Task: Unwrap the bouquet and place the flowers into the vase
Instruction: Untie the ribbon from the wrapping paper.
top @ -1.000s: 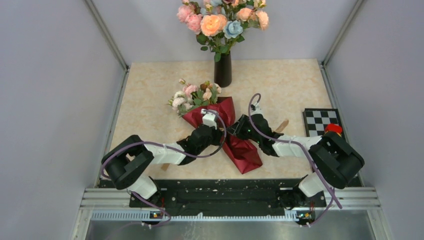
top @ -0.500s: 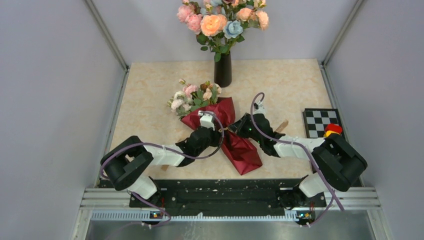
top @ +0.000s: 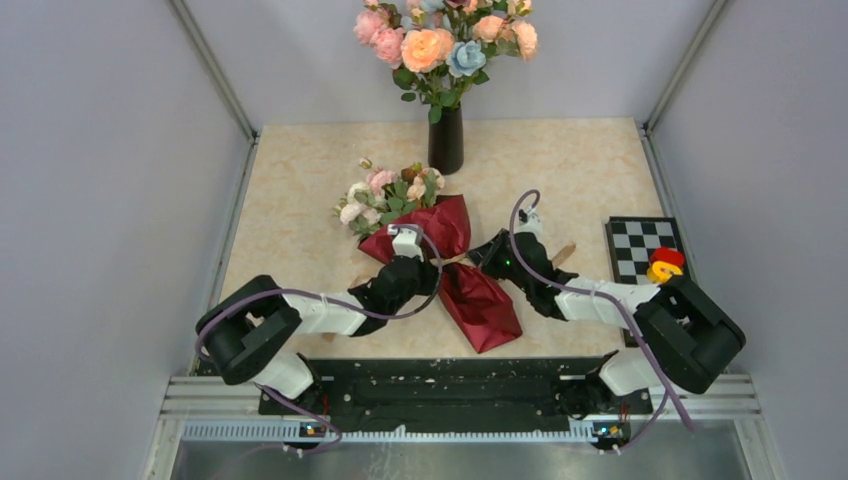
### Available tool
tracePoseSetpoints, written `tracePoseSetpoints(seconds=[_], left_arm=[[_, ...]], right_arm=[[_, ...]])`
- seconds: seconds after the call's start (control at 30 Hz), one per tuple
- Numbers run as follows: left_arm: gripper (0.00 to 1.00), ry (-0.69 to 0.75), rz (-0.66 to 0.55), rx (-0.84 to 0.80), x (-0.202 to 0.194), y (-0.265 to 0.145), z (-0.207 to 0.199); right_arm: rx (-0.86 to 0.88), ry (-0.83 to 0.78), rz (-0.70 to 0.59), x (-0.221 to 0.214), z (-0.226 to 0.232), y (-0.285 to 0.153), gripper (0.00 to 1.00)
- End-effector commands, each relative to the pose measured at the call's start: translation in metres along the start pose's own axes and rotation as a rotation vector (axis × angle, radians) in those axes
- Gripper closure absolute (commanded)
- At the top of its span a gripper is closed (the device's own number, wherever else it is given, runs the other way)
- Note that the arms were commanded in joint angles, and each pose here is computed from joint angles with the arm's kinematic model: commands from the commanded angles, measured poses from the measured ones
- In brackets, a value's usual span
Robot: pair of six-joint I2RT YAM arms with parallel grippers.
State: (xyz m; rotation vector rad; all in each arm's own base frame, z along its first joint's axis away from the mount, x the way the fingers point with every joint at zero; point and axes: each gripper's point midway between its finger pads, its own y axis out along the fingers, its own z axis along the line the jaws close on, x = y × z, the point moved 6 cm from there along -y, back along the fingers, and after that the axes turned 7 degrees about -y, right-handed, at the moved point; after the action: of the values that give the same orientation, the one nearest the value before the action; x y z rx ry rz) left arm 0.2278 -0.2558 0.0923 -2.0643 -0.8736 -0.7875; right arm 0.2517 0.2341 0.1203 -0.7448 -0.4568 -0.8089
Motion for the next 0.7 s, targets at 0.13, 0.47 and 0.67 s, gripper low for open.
tracePoseSetpoints(seconds=[0.13, 0.47, 0.67], left_arm=[[1.00, -0.057, 0.001, 0.065, -0.004, -0.005, 0.011], [1.00, -0.041, 0.012, 0.028, -0.002, -0.008, 0.005], [1.00, -0.013, 0.011, 0.008, 0.003, -0.011, 0.001]], right_arm=[[-0.052, -0.020, -0.098, 0.015, -0.013, -0.007, 1.00], [-0.006, -0.167, -0.100, 0.024, -0.009, -0.017, 0.92], [0.005, -0.398, -0.077, 0.041, 0.000, -0.029, 0.66]])
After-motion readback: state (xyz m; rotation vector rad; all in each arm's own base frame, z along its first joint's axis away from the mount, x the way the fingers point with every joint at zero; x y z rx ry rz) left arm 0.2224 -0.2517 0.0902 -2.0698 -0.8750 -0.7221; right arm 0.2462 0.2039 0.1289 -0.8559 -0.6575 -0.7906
